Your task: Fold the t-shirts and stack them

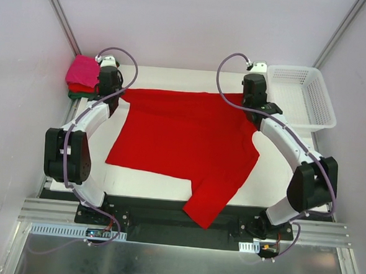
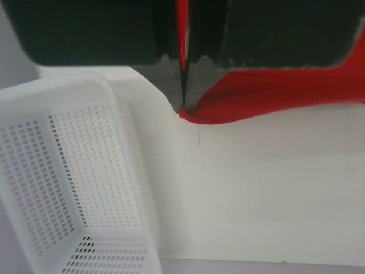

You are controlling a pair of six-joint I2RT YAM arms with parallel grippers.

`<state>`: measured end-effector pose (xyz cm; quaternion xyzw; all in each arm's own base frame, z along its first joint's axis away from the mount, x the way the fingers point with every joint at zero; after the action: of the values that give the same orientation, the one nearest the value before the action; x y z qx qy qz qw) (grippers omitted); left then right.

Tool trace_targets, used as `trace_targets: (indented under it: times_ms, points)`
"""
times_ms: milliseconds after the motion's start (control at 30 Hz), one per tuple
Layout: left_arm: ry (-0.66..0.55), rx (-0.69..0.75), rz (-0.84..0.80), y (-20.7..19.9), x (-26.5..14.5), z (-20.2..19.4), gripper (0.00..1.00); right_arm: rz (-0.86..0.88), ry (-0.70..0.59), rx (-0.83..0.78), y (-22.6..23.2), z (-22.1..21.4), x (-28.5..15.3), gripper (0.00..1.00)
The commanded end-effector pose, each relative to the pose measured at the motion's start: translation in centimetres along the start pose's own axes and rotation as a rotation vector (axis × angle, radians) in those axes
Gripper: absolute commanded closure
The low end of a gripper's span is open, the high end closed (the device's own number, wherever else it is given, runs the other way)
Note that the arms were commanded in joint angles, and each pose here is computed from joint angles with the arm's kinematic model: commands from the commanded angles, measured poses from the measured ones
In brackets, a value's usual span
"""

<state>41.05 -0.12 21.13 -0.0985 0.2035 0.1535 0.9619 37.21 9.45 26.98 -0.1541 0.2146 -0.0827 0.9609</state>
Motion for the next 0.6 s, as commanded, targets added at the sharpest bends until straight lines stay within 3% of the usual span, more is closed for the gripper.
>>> trace_targets:
  times_ms: [0,567]
  points:
    - [-0.11,0.021,-0.019,-0.9,1.3,3.5,1.0,-0.165,-0.096,0.025,-1.1,3.1,2.1,0.99]
    - [-0.215,0.183,-0.095,-7.4,8.4,2.5,1.0,-0.287,-0.176,-0.124,1.9,3.0,9.8,0.99]
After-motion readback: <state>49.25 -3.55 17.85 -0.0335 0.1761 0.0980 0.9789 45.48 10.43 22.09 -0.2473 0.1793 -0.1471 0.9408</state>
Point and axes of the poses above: each gripper's point midway between its finger pads, its own x axis out along the fingers, its own y axis along the line the jaws close on, z = x × y, the point moved 8 cm from there along -x, back along the fingers, and after that the axes turned 7 degrees about -x, right-handed, at the moved point
